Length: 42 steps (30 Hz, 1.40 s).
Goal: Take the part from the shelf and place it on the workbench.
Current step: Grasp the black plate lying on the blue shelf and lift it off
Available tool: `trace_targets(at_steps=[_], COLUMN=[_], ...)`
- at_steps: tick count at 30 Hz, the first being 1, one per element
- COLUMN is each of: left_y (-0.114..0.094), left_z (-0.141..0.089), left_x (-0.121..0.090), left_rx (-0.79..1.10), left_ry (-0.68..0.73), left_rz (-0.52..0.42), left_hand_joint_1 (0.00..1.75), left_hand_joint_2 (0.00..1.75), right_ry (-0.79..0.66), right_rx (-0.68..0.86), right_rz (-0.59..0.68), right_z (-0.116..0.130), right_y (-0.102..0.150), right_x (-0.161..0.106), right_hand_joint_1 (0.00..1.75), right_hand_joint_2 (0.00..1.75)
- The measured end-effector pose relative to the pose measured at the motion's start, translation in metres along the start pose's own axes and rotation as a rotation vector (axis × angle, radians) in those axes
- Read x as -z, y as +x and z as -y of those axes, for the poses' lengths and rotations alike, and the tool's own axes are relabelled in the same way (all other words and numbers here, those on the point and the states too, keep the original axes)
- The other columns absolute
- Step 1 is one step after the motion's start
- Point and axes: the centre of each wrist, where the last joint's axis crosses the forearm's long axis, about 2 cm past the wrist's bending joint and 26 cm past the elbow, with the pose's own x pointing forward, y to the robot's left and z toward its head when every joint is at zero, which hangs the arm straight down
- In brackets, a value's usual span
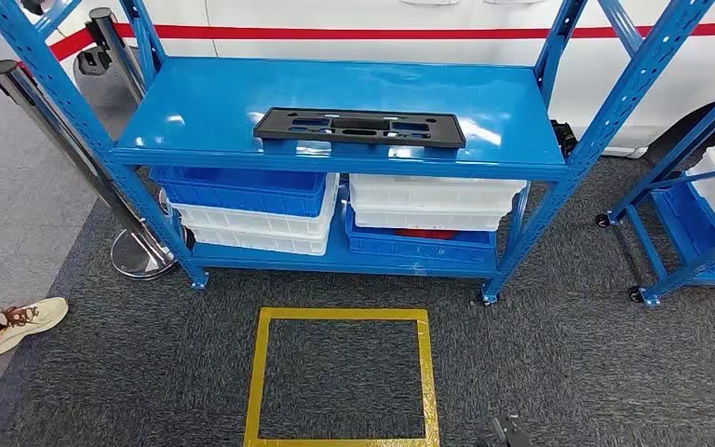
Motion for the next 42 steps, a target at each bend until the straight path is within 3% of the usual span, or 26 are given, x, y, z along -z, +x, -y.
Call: trace_targets(at_steps=[10,20,34,42], left_y=[0.004,0.003,0.004,0.004], left_z=[0.0,0.002,0.003,0.005], left_x=[0.001,0.001,0.002,0.001], left_rx=[-0.023,-0.04,-0.055,-0.047], left_ry=[0.009,0.017,0.026,0.021], left_rz=[0.013,0.018,0.034,0.044], left_hand_joint_1=[0.0,0.0,0.0,0.0], left_hand_joint_2=[0.0,0.0,0.0,0.0], right_ry=[0.008,0.05,0.208,0.345], right_rx=[-0.039,-0.101,-0.083,-0.08], right_rz=[0.365,0.829,1.45,1.78], right_z=[0.012,0.012,-0.011,-0.023], right_y=[0.073,0.176,0.283,0.318], right_x=[0.015,0.007,-0.055,-0.108], right_hand_joint_1=[0.0,0.0,0.0,0.0], right_hand_joint_2=[0.0,0.0,0.0,0.0])
